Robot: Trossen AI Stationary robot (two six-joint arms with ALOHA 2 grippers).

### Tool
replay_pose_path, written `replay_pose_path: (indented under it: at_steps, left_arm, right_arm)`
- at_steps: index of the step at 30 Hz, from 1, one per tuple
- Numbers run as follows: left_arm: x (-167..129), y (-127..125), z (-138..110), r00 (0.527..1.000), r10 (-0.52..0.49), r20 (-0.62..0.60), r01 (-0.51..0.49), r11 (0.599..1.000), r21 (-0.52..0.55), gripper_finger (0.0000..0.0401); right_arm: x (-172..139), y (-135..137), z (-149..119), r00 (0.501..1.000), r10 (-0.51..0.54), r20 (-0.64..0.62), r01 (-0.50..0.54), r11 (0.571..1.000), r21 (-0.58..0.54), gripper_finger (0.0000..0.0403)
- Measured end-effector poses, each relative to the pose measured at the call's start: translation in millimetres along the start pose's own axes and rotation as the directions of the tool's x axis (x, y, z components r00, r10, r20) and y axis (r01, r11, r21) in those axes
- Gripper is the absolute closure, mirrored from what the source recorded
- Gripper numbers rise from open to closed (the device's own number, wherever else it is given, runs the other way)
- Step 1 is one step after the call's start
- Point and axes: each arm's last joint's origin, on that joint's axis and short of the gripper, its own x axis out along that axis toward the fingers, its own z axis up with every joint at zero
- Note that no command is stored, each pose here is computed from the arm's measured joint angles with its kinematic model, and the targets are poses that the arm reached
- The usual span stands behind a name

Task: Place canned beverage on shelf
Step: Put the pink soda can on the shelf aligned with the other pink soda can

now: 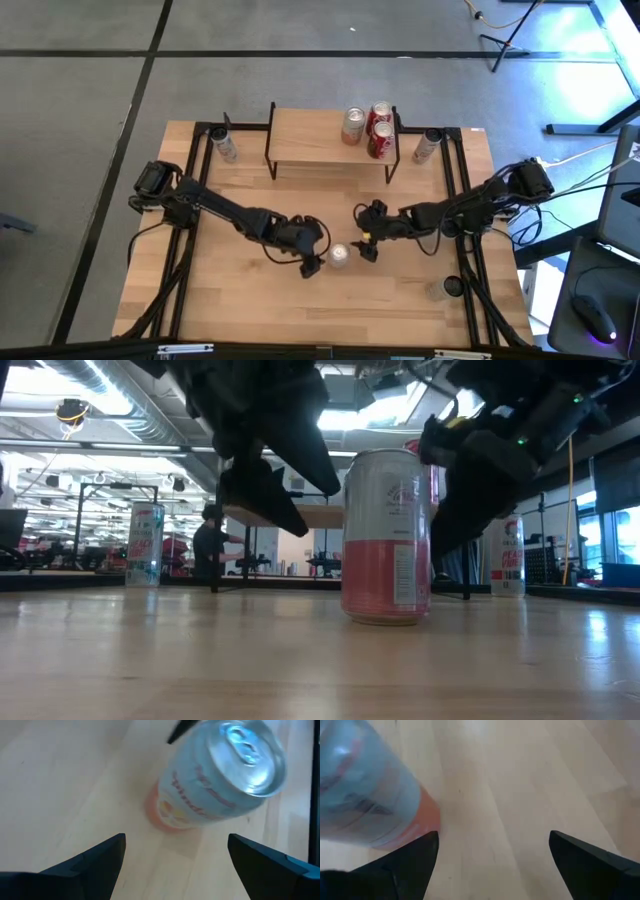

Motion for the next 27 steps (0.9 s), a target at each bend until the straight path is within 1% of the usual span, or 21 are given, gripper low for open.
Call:
replay_pose_path:
  at_steps: [2, 5, 7, 8, 10, 11, 12, 14, 16, 18, 23, 27]
  left_arm:
    - [-2, -2, -1, 1.0, -0.01, -0.003, 0.011, 0.999, 0.032, 0.0054]
    - [-9, -1, -2, 1.0, 0.005, -0.023, -0.003, 0.998, 0.068, 0.0054]
    - [-13, 4, -1, 0.997, 0.08, 0.001, -0.08, 0.995, 0.056, 0.0054]
    - [-12, 8, 1, 0.992, 0.128, 0.022, -0.128, 0.991, 0.031, 0.0054]
    - [-12, 14, 5, 0.976, 0.206, 0.076, -0.203, 0.978, -0.041, 0.0054]
    - [-10, 16, 8, 0.968, 0.225, 0.109, -0.218, 0.973, -0.07, 0.0054]
    - [-7, 17, 12, 0.963, 0.225, 0.146, -0.213, 0.973, -0.092, 0.0054]
    - [-3, 17, 17, 0.966, 0.194, 0.17, -0.181, 0.98, -0.087, 0.0054]
    - [0, 14, 20, 0.977, 0.127, 0.174, -0.118, 0.991, -0.065, 0.0054]
    - [0, 13, 20, 0.982, 0.101, 0.162, -0.094, 0.994, -0.047, 0.0054]
    - [-2, 9, 14, 0.987, 0.093, 0.133, -0.09, 0.996, -0.028, 0.0054]
    - [-3, -2, 6, 0.996, 0.024, 0.09, -0.023, 1.0, -0.01, 0.0054]
  right_arm:
    - [0, -5, 0, 0.999, 0.026, -0.034, -0.026, 1.0, 0.013, 0.0036]
    - [-5, -2, 2, 0.987, 0.148, -0.064, -0.147, 0.989, 0.024, 0.0036]
    - [-10, 9, 2, 0.966, 0.251, -0.065, -0.252, 0.968, 0.005, 0.0036]
    - [-11, 15, 1, 0.956, 0.286, -0.062, -0.287, 0.958, -0.014, 0.0036]
    - [-15, 27, 0, 0.948, 0.318, -0.027, -0.319, 0.947, -0.049, 0.0036]
    - [-15, 32, 0, 0.95, 0.314, 0.007, -0.313, 0.948, -0.061, 0.0036]
    - [-15, 36, 1, 0.952, 0.304, 0.044, -0.3, 0.951, -0.07, 0.0036]
    - [-14, 39, 0, 0.964, 0.254, 0.082, -0.248, 0.965, -0.081, 0.0036]
    - [-11, 38, -1, 0.974, 0.198, 0.106, -0.192, 0.979, -0.065, 0.0036]
    - [-9, 37, -2, 0.98, 0.176, 0.098, -0.171, 0.984, -0.054, 0.0036]
    - [-6, 27, -2, 0.989, 0.137, 0.058, -0.133, 0.989, -0.064, 0.0035]
    - [-6, 18, -1, 0.996, 0.081, 0.042, -0.078, 0.994, -0.077, 0.0036]
